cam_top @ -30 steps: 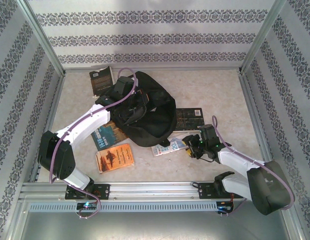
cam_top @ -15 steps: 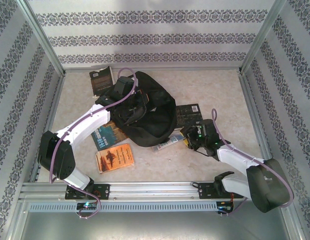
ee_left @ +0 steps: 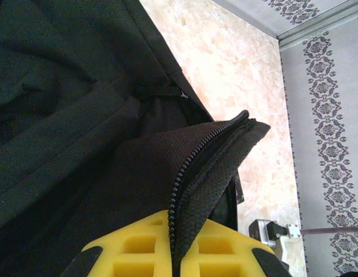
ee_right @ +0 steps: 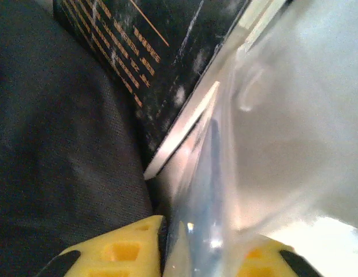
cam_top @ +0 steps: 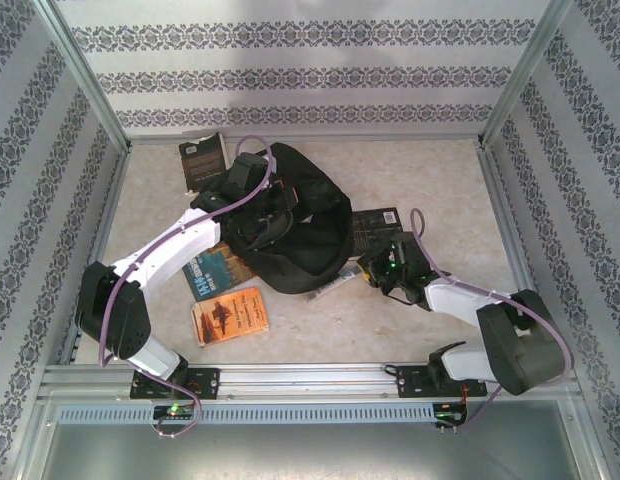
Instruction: Pack the student bag
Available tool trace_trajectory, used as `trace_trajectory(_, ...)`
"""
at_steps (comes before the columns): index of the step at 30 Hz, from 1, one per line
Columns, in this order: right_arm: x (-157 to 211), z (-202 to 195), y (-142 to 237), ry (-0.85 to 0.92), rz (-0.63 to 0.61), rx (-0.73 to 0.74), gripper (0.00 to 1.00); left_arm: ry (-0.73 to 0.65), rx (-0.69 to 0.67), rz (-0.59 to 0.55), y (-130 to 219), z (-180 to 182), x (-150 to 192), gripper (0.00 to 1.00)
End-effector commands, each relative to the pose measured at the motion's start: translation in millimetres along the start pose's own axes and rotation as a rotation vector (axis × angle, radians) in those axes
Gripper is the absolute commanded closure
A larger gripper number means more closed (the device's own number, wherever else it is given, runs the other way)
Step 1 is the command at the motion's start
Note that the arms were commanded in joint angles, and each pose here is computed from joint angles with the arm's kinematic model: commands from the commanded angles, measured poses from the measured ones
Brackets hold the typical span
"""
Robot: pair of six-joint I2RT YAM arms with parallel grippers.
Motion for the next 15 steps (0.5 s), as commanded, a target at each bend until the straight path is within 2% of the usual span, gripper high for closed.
trace_trajectory(1,0.9,6.9,11.9,0.043,-0.038,0.001,0.90,-0.004,0.013,-0.024,7.2,-11.4,-9.0,1.00)
trace_trajectory(4,3.5,-3.8,28.4,0.045,-0.064,0.057,1.00,-0.009,0.022,-0.055,15.8,-17.4,-20.9,1.00)
trace_trajectory(7,1.5,-18.1,52.6,0.032,-0.124,0.128,1.00,-0.014,0.030,-0.091,26.1,-24.2,-35.9,1.00)
trace_trajectory(11,1.5,-21.5,87.0,0.053,-0.188,0.152,1.00,-0.022,0.038,-0.140,42.2,-33.2,-55.5,1.00)
trace_trajectory(15,2.3,1.1,125.2,0.121,-0.259,0.086,1.00,-0.029,0.048,-0.196,58.5,-42.3,-72.2,1.00)
Point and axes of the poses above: each hand's point on the last joint's axis, 136 mm out from that joint toward the fingers, its own y axis back along the fingers, its own z axis along the line the jaws close on, x = y × z, the point moved 1 cm from there along y, back along the fingers, and after that the axes turned 13 degrees about -y, right-handed, at the moved point
